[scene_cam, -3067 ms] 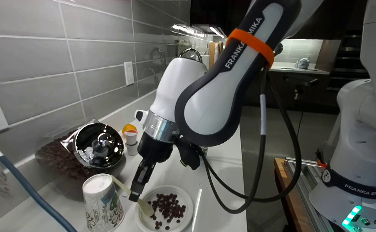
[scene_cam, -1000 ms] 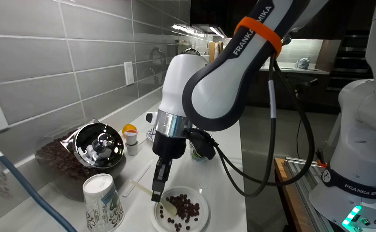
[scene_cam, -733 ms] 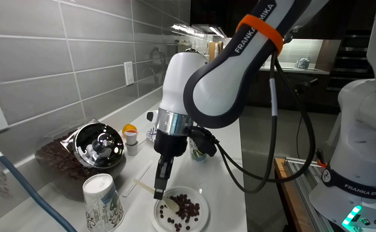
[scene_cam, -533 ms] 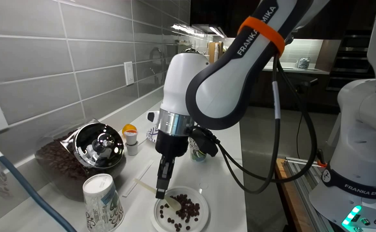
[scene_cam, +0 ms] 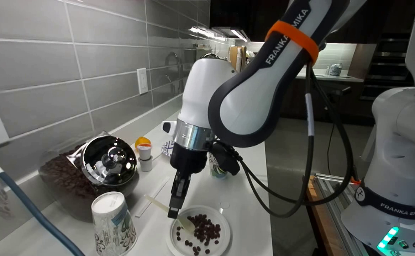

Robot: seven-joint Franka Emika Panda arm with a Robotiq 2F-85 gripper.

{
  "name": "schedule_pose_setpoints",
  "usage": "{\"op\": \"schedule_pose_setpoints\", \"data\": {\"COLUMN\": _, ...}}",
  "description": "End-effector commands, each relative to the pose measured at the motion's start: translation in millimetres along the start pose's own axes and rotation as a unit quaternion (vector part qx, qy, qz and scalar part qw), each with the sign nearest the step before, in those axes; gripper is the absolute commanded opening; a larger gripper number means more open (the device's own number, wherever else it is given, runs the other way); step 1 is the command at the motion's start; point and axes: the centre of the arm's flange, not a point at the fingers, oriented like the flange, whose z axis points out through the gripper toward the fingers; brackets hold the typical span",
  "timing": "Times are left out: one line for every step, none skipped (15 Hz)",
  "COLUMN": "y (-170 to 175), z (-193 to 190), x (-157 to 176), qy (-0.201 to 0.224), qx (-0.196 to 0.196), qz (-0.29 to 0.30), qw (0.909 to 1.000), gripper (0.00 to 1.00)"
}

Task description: Use the white spoon to take some of the contents on the white plate and place them in the white cup.

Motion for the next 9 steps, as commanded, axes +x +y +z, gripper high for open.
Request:
{"op": "schedule_pose_setpoints", "data": {"y": -5.7, "z": -0.1, "x": -7.7, "qy": 0.003, "qx": -0.005, "qz": 0.001, "qw": 1.0000, "gripper": 0.04}}
{"op": "schedule_pose_setpoints", "data": {"y": -6.2, "z": 0.6, "x": -8.3, "qy": 0.002, "qx": -0.005, "qz": 0.001, "qw": 1.0000, "gripper": 0.04}}
{"op": "schedule_pose_setpoints", "data": {"y": -6.5, "z": 1.2, "x": -8.7, "qy": 0.000, "qx": -0.004, "qz": 0.002, "qw": 1.0000, "gripper": 0.04}}
{"op": "schedule_pose_setpoints", "data": {"y": -7.1, "z": 2.2, "x": -9.4, "qy": 0.000, "qx": -0.005, "qz": 0.002, "qw": 1.0000, "gripper": 0.04}}
{"op": "schedule_pose_setpoints", "data": {"y": -7.6, "z": 3.0, "x": -10.1, "qy": 0.001, "qx": -0.006, "qz": 0.003, "qw": 1.0000, "gripper": 0.04}}
{"op": "schedule_pose_setpoints", "data": {"y": -7.8, "z": 3.8, "x": -10.6, "qy": 0.001, "qx": -0.007, "qz": 0.005, "qw": 1.0000, "gripper": 0.04}}
{"op": "schedule_pose_setpoints", "data": {"y": -8.2, "z": 4.5, "x": -11.3, "qy": 0.001, "qx": -0.009, "qz": 0.005, "qw": 0.9999, "gripper": 0.04}}
{"op": "schedule_pose_setpoints", "data": {"y": -8.4, "z": 5.0, "x": -11.6, "qy": 0.001, "qx": -0.011, "qz": 0.007, "qw": 0.9999, "gripper": 0.04}}
{"op": "schedule_pose_setpoints", "data": {"y": -8.7, "z": 5.2, "x": -12.0, "qy": 0.004, "qx": -0.011, "qz": 0.008, "qw": 0.9999, "gripper": 0.04}}
